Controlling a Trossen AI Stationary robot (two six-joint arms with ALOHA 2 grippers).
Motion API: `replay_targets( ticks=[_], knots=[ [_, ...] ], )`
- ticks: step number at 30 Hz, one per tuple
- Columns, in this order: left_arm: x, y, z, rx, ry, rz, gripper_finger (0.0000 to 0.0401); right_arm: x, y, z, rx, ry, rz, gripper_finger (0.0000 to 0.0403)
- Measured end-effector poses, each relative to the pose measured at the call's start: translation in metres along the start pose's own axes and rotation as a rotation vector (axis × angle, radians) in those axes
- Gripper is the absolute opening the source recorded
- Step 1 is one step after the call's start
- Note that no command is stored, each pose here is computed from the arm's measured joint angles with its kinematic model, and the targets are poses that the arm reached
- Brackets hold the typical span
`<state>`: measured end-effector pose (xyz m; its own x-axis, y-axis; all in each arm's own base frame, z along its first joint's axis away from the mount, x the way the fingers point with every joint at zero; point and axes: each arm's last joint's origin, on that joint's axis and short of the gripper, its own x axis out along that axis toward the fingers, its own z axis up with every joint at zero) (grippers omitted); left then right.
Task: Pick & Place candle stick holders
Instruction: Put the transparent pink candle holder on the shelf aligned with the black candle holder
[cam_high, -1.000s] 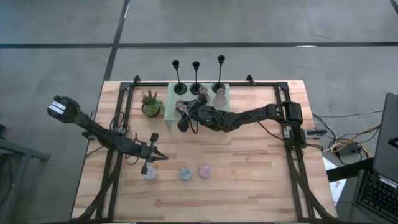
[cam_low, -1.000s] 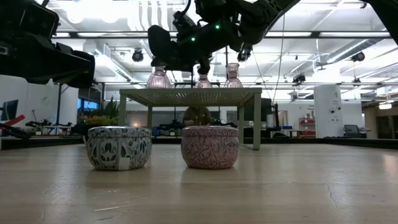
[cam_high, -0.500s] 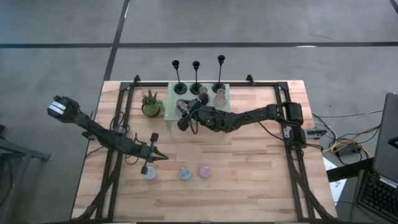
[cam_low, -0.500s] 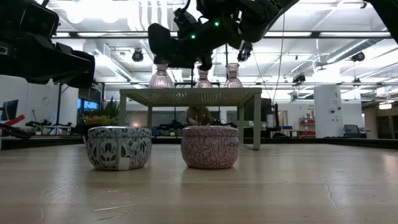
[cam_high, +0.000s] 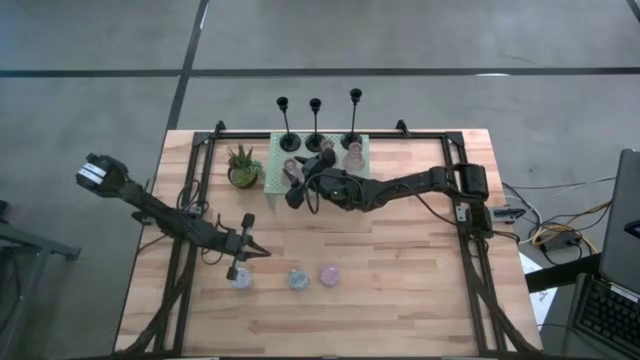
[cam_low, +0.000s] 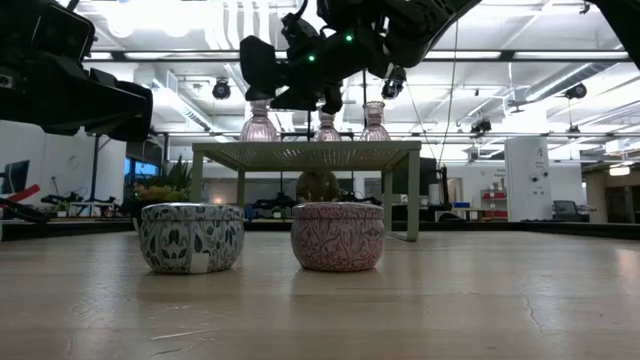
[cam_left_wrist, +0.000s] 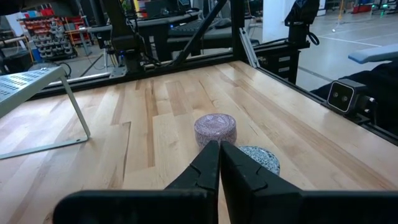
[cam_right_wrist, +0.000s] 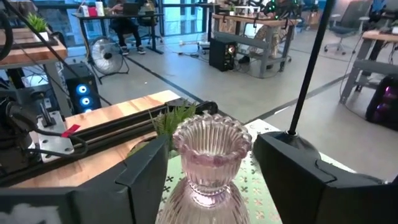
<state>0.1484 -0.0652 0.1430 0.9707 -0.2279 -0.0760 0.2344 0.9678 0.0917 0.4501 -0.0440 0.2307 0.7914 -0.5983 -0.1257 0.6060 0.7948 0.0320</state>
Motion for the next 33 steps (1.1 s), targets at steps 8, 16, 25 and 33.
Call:
replay_targets(
  ticks=[8, 16, 25, 33],
  knots=[
    [0.000, 0.000, 0.000, 0.000, 0.000, 0.000, 0.0016, -0.003, -0.002, 0.010, -0.048, -0.028, -0.024, 0.0270],
    [0.000, 0.000, 0.000, 0.000, 0.000, 0.000, 0.0018, -0.012, -0.005, 0.029, -0.057, -0.066, -0.021, 0.0278],
    [0.000, 0.000, 0.000, 0.000, 0.000, 0.000, 0.0018, -0.025, 0.017, 0.025, -0.100, -0.023, 0.157, 0.0231],
    [0.000, 0.000, 0.000, 0.000, 0.000, 0.000, 0.0017, -0.045, 0.043, 0.016, -0.192, 0.019, 0.235, 0.0136]
  ],
)
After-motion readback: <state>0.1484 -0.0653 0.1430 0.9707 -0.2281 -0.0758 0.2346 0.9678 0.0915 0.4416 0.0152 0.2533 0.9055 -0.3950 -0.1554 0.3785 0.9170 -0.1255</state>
